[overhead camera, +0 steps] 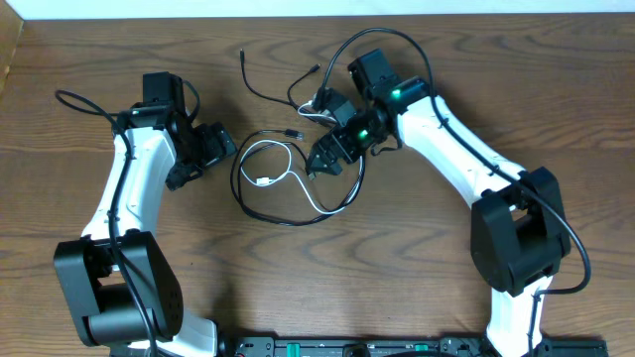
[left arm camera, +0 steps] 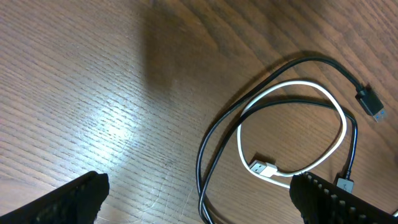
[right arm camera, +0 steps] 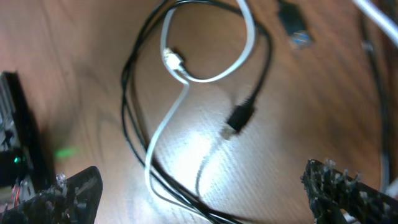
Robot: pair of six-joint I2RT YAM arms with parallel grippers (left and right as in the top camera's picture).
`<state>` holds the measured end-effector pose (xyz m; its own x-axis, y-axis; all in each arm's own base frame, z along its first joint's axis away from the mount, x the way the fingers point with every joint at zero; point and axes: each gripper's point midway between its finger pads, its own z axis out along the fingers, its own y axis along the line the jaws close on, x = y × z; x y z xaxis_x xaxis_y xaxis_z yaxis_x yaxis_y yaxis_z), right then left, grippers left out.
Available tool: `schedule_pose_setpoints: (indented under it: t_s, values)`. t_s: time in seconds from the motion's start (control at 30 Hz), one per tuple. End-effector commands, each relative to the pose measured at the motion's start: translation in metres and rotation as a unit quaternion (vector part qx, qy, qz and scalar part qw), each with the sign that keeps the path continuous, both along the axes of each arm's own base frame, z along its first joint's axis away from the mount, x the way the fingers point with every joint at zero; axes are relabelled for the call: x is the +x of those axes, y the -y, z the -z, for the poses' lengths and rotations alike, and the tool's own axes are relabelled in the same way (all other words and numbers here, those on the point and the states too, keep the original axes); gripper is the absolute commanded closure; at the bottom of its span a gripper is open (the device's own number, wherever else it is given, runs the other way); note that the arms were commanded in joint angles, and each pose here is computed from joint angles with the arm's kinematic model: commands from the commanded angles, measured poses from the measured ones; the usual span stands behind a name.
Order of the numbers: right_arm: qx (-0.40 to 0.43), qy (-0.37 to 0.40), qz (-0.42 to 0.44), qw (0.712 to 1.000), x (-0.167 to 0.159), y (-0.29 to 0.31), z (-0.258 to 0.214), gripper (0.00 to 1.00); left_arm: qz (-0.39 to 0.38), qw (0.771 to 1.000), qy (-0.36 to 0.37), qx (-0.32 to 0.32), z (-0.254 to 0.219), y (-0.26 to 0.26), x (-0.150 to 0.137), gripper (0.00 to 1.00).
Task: Untangle cables
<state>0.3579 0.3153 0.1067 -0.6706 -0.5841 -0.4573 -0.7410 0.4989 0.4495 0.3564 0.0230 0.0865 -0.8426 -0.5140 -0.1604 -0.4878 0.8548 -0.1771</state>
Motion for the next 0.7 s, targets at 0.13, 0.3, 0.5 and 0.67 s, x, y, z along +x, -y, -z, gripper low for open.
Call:
schedule_pose_setpoints:
  t_s: [0.13, 0.3, 0.5, 0.67]
  values:
    - [0.004, -0.007, -0.084, 0.996, -0.045, -0.025, 0.016, 0.01, -0.002, 1.000, -0.008, 0.006, 0.004, -0.003, -0.003, 0.02]
    - [-0.026, 0.002, -0.104, 0.994, -0.063, -0.033, 0.035, 0.01, -0.003, 1.000, -0.008, 0.006, 0.004, -0.003, -0.003, 0.02]
    - [-0.056, 0.033, -0.121, 0.990, -0.076, -0.043, 0.056, 0.01, -0.002, 1.000, -0.008, 0.006, 0.004, -0.003, -0.003, 0.02]
    - [-0.062, 0.047, -0.125, 0.989, -0.078, -0.047, 0.059, 0.01, -0.002, 1.000, -0.008, 0.006, 0.004, -0.003, -0.003, 0.02]
